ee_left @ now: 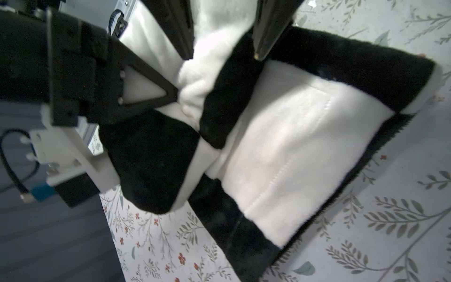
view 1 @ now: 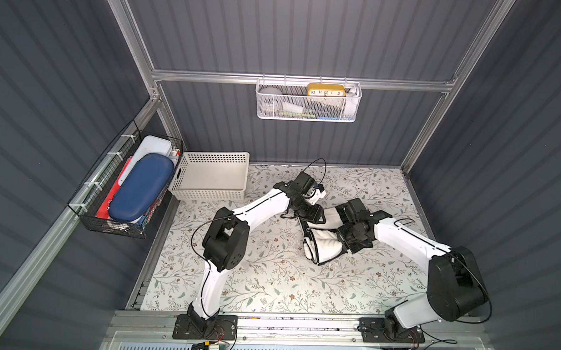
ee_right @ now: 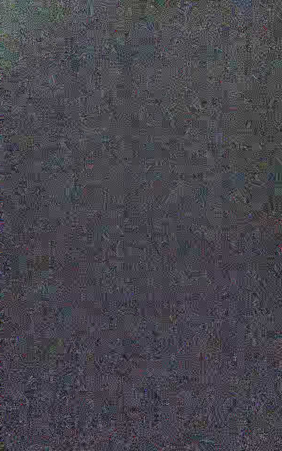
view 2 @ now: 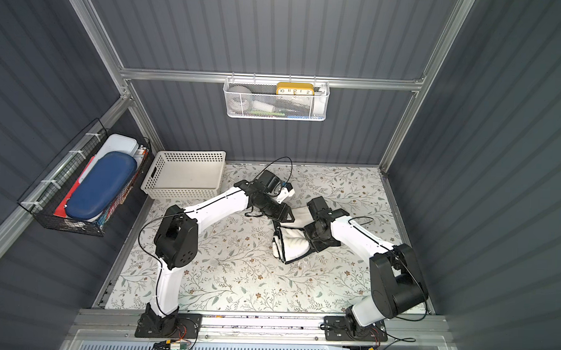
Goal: Roll up the pillowcase
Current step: Roll the pillowcase at the center of the board.
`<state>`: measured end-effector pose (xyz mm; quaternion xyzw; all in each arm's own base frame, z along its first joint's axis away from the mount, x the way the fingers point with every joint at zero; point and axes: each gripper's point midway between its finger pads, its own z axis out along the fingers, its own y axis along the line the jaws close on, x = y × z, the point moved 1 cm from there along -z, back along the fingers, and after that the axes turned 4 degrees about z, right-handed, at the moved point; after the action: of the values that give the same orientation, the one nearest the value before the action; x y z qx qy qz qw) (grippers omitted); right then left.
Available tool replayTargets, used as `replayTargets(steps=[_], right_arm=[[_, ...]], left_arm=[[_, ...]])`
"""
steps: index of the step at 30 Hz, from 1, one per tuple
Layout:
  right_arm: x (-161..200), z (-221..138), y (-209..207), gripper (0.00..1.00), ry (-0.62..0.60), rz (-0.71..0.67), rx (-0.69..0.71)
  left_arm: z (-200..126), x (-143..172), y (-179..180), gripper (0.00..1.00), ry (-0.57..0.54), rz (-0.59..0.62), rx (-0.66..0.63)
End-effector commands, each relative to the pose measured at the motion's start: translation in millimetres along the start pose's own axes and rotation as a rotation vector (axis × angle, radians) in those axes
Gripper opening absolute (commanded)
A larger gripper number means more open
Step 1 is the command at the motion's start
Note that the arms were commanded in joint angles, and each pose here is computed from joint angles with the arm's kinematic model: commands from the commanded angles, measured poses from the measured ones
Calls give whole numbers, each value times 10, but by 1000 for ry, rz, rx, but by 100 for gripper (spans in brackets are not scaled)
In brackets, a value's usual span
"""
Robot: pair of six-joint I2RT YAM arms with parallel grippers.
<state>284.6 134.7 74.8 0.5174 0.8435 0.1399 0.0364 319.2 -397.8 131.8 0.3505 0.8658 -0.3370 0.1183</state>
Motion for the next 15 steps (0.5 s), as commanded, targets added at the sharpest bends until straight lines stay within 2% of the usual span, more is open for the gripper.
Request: replayTargets(steps=[1, 5, 10, 15], right_arm=[[9, -9, 178, 18, 23, -29, -31], [20, -23, 288, 19, 38, -44, -48], [28, -71, 362, 19, 47, -69, -55], [12, -190, 548, 33, 37, -87, -118]], left_arm=[[148, 385, 64, 40, 90, 0, -1], [321, 662, 250, 36, 163, -30, -26], [326, 648, 548, 36, 146, -85, -89], [317, 631, 683, 35, 139, -108, -53]])
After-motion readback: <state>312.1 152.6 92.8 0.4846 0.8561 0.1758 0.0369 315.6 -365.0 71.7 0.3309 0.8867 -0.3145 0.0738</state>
